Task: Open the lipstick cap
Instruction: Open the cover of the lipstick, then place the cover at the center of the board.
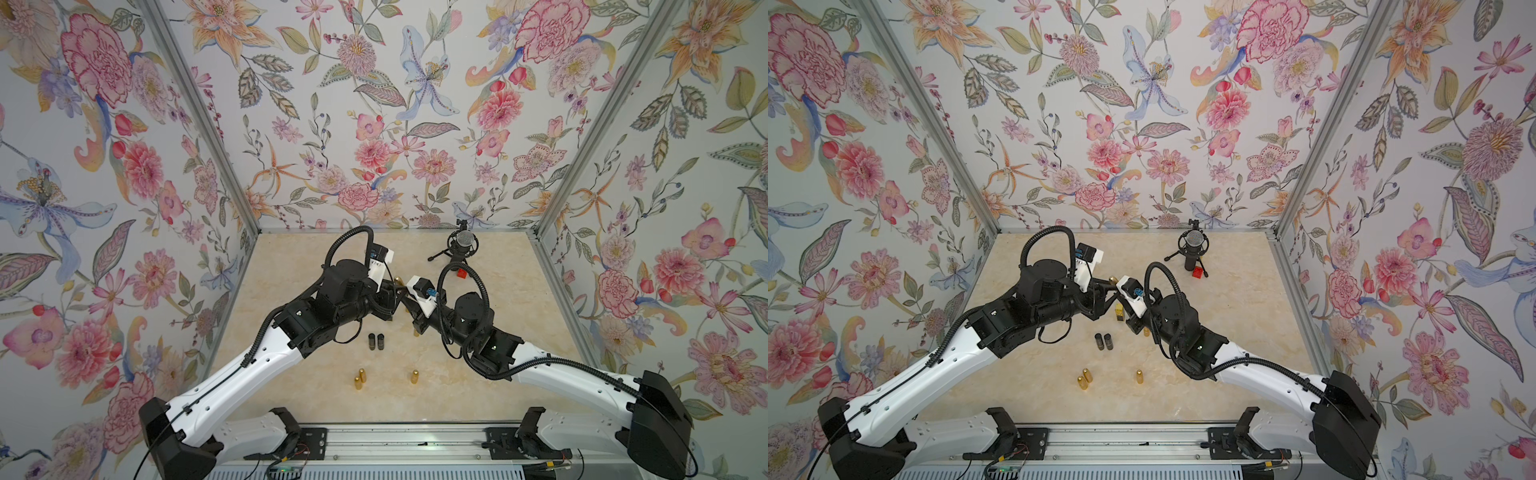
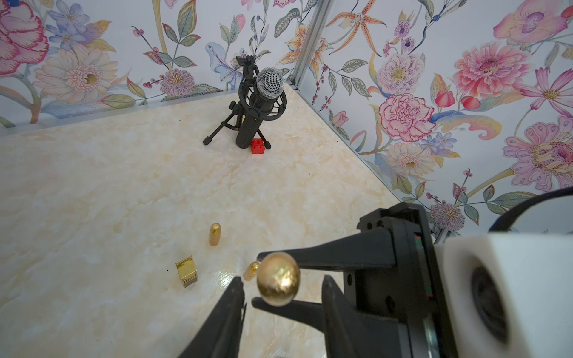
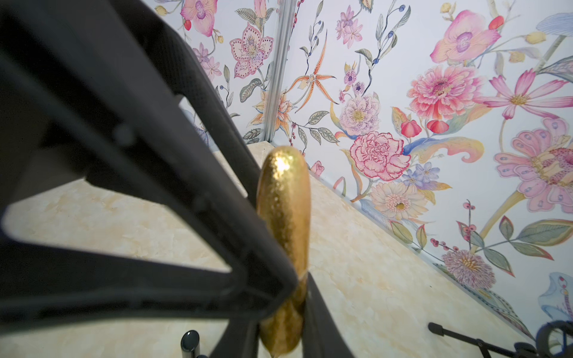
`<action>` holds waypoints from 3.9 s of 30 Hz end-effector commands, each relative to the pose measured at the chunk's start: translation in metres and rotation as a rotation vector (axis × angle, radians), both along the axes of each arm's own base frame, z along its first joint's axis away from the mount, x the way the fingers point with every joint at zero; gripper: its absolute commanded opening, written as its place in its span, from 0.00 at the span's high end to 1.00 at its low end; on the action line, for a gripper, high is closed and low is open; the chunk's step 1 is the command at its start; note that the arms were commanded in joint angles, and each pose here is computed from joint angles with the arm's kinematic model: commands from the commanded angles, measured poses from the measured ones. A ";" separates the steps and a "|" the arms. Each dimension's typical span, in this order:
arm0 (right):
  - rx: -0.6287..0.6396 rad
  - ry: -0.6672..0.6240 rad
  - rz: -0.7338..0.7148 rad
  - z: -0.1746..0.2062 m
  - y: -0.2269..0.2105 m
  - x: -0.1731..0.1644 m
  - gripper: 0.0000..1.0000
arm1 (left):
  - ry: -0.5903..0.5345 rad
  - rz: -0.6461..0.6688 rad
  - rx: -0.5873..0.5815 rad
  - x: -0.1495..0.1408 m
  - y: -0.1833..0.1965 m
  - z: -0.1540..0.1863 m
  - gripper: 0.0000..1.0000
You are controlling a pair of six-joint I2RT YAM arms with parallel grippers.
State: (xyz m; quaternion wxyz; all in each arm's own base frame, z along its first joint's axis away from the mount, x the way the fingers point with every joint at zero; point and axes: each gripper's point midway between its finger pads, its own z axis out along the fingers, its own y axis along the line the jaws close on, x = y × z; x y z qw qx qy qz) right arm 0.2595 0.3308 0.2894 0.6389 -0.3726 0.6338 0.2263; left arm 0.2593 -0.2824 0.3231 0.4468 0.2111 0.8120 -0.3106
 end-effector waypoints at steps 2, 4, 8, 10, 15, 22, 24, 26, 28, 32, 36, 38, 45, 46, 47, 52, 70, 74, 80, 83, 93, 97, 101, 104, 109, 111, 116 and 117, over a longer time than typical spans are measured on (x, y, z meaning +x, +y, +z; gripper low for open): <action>0.042 -0.012 0.011 0.010 -0.001 -0.002 0.83 | -0.050 0.018 -0.030 0.000 0.004 0.012 0.60; 0.042 -0.010 0.014 0.010 -0.001 -0.003 0.83 | -0.054 0.016 -0.035 0.001 0.003 0.013 0.61; 0.044 -0.008 0.015 0.010 -0.002 -0.004 0.83 | -0.052 0.021 -0.033 0.005 0.000 0.009 0.63; 0.045 -0.007 0.010 0.010 -0.003 -0.004 0.84 | -0.058 0.022 -0.040 0.006 -0.002 0.010 0.65; 0.045 -0.005 0.007 0.008 -0.004 -0.004 0.84 | -0.054 0.025 -0.054 0.008 -0.002 0.007 0.72; 0.044 -0.004 0.007 0.007 -0.004 -0.003 0.84 | -0.048 0.048 -0.060 0.012 0.003 0.004 0.79; 0.039 0.000 0.006 0.004 -0.004 -0.002 0.84 | -0.050 0.051 -0.069 0.012 0.003 0.006 0.81; 0.037 0.002 0.006 0.003 -0.003 -0.002 0.84 | -0.052 0.052 -0.076 0.012 0.004 0.007 0.83; 0.036 0.006 0.009 0.002 -0.003 -0.002 0.84 | -0.057 0.065 -0.082 0.014 0.006 0.008 0.84; 0.029 0.015 0.011 -0.002 0.000 -0.001 0.85 | -0.073 0.070 -0.104 0.014 0.008 0.014 0.86; 0.025 0.035 0.012 -0.008 0.001 -0.001 0.85 | -0.092 0.086 -0.118 0.017 0.013 0.022 0.88; 0.023 0.046 0.012 -0.011 0.001 -0.001 0.85 | -0.100 0.094 -0.114 0.018 0.015 0.024 0.88; 0.001 0.073 0.020 -0.021 0.002 -0.002 0.86 | -0.146 0.114 -0.104 0.022 0.021 0.042 0.89; -0.003 0.073 0.022 -0.023 0.003 -0.003 0.86 | -0.153 0.118 -0.102 0.023 0.022 0.043 0.89; -0.008 0.076 0.024 -0.025 0.003 -0.003 0.86 | -0.157 0.121 -0.099 0.024 0.022 0.044 0.89; -0.029 0.092 0.021 -0.033 0.002 -0.003 0.88 | -0.188 0.137 -0.090 0.026 0.027 0.056 0.89; -0.069 0.122 0.029 -0.049 -0.002 -0.011 0.95 | -0.257 0.199 -0.123 0.025 0.044 0.075 0.89; -0.061 0.123 0.031 -0.046 -0.003 -0.013 0.95 | -0.260 0.198 -0.123 0.025 0.045 0.075 0.89; -0.005 0.125 -0.013 -0.032 -0.023 -0.009 0.94 | -0.236 0.291 -0.028 0.044 0.063 0.049 0.88; 0.046 0.124 -0.038 -0.021 -0.039 -0.006 0.93 | -0.162 0.335 0.035 0.063 0.076 0.004 0.88; 0.091 0.131 -0.034 -0.017 -0.043 -0.008 0.92 | 0.096 0.426 0.249 0.108 0.101 -0.158 0.90; 0.113 0.143 -0.019 -0.019 -0.038 -0.007 0.92 | 0.133 0.445 0.294 0.121 0.107 -0.198 0.90; 0.115 0.140 -0.020 -0.019 -0.037 -0.006 0.92 | 0.141 0.468 0.305 0.127 0.114 -0.227 0.91; 0.111 0.138 -0.024 -0.020 -0.037 -0.005 0.92 | 0.162 0.489 0.318 0.130 0.122 -0.253 0.91; 0.109 0.143 -0.025 -0.022 -0.036 -0.004 0.92 | 0.123 0.519 0.338 0.131 0.130 -0.270 0.90; 0.111 0.143 -0.027 -0.022 -0.037 -0.004 0.91 | 0.107 0.529 0.330 0.130 0.133 -0.272 0.90; 0.111 0.142 -0.033 -0.023 -0.037 -0.003 0.92 | 0.102 0.527 0.326 0.129 0.134 -0.280 0.89; 0.112 0.141 -0.033 -0.022 -0.037 -0.003 0.92 | 0.091 0.529 0.321 0.128 0.135 -0.280 0.89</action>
